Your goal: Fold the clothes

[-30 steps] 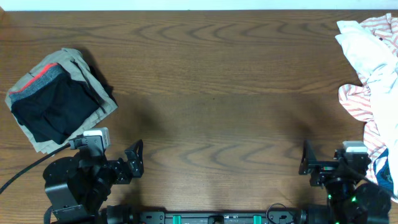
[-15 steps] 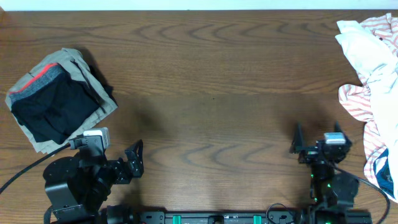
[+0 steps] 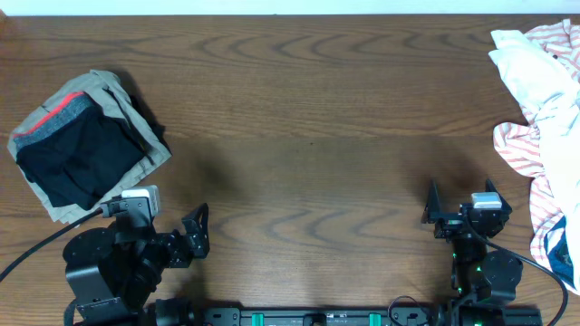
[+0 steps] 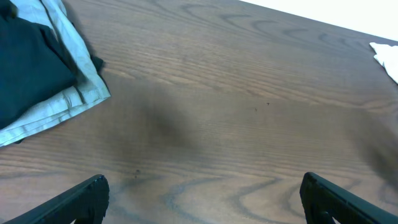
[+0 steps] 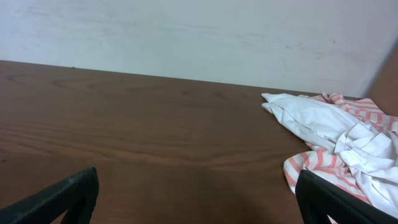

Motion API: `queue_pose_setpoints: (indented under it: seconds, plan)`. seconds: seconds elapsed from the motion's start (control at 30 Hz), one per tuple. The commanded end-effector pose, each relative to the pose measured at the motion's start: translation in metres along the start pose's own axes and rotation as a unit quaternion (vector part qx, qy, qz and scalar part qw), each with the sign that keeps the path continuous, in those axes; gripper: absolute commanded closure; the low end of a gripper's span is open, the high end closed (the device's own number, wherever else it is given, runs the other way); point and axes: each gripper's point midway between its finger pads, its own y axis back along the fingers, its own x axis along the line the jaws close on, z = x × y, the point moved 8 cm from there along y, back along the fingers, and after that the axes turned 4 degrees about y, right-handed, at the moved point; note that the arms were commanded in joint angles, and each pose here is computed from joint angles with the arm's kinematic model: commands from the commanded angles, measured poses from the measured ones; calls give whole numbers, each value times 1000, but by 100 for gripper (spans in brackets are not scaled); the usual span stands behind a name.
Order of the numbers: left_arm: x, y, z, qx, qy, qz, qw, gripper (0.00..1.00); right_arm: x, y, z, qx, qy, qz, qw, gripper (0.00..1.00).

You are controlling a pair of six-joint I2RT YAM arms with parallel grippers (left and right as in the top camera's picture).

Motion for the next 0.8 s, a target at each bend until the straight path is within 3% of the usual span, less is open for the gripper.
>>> queue_pose_setpoints:
  seconds: [0.0,0.33,0.53,0.77]
  plan:
    - [0,0,-1,0,-8,1,1000,2,1,0,-1,3,6,1,1000,1]
    - [-1,1,-2,-4,-12,-2,1000,2,1,0,-1,3,7,1,1000,1]
    - [16,-9,-31,-22,-40,46,998,2,1,0,-1,3,7,1,1000,1]
    - [41,-57,-57,-131,-77,70,986,2,1,0,-1,3,7,1,1000,1]
